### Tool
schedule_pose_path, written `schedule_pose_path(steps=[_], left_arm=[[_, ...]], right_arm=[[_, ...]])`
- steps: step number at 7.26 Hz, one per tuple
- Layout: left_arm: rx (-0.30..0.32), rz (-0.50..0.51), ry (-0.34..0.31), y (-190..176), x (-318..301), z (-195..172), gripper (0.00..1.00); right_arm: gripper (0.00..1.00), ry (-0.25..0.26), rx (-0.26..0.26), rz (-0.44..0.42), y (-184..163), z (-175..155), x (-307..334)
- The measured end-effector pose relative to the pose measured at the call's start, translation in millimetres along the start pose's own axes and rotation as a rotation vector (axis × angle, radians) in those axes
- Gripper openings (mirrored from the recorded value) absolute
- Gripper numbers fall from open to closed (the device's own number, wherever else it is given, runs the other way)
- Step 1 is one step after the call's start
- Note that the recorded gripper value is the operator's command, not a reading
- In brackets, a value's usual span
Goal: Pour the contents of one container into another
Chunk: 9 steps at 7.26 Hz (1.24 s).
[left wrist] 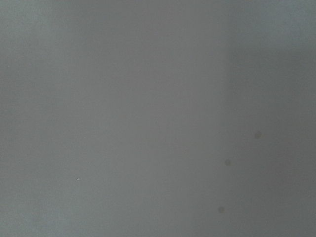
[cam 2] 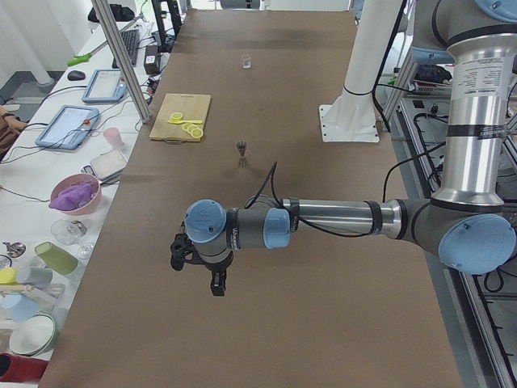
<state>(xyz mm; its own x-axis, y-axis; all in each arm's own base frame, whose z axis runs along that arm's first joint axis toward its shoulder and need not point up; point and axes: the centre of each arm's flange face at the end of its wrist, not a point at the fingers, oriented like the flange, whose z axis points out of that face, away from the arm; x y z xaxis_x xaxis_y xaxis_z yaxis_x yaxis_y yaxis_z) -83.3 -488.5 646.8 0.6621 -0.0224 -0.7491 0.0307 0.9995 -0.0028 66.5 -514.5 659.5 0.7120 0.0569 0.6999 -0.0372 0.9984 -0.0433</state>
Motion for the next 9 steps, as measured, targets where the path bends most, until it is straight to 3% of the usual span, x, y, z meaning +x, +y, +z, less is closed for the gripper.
schedule_pose_path(steps=[9], left_arm=[[-0.008, -0.007, 0.0, 6.1, -4.3, 3.0, 0.98]], right_arm=[[1.0, 0.019, 0.003, 0.001, 0.4, -0.6, 1.7]])
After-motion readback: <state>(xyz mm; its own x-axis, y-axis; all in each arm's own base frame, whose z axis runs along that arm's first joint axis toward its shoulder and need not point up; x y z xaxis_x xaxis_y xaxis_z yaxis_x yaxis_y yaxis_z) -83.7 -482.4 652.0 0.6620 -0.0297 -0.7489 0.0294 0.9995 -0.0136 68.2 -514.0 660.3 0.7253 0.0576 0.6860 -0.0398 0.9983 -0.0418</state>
